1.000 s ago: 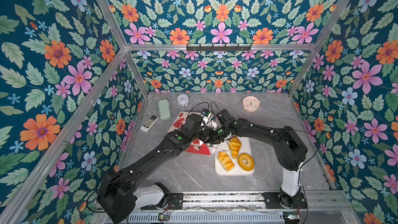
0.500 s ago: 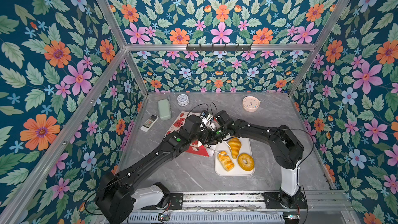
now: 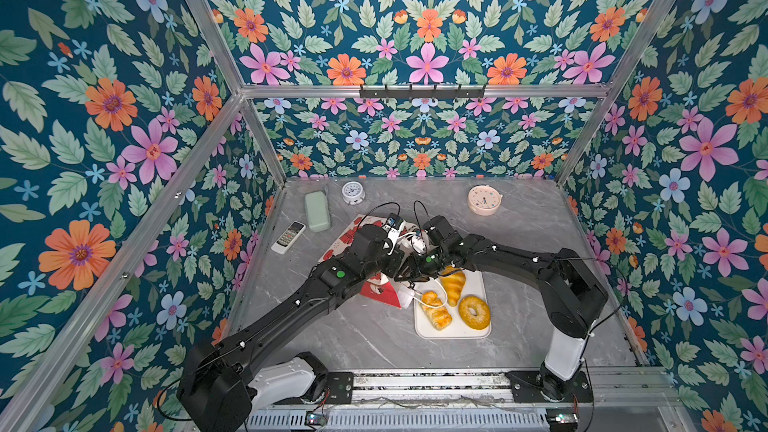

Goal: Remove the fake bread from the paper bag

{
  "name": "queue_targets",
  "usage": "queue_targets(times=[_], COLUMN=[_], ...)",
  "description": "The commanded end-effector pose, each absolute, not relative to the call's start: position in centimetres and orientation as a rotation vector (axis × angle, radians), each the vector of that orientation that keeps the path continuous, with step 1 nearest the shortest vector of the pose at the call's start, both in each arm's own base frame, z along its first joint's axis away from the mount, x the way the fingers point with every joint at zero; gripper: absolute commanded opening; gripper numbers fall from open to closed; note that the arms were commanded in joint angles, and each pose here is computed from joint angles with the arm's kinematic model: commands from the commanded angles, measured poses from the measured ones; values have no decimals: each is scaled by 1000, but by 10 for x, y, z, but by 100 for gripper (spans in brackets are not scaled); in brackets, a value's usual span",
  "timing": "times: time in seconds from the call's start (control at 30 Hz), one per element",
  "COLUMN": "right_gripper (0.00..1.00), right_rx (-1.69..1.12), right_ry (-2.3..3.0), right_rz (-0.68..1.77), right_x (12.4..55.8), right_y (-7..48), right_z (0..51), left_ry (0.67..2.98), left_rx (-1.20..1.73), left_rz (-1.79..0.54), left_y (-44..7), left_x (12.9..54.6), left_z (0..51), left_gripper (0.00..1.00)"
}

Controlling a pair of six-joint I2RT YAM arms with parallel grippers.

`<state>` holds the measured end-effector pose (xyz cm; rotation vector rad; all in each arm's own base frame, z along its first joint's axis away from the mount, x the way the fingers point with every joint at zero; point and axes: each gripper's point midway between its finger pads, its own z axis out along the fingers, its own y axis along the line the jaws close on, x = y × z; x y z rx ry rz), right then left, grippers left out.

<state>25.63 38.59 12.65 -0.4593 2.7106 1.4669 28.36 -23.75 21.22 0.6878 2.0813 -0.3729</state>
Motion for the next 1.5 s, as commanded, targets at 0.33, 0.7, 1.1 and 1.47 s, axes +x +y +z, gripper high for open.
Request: queue_targets(times=[0.33, 0.7, 1.1, 1.47], right_gripper=[0, 0, 0, 0], right_rx=[-447, -479, -472, -416], right_ry=[2650, 2586, 2493, 2502], right_rz=[1439, 1442, 1607, 1576], right_x=[259, 248, 274, 264], right_y=[373, 362, 398, 383], right_z=[136, 155, 151, 154], left_ry=[2093, 2096, 2059, 2166], left_rx=[692, 682, 689, 781], left_rz=[-359, -340, -392, -376], left_y=[-238, -233, -240, -238], left_x=[285, 285, 283, 271], left_z=[214, 216, 229, 220], left_gripper=[0, 0, 0, 0])
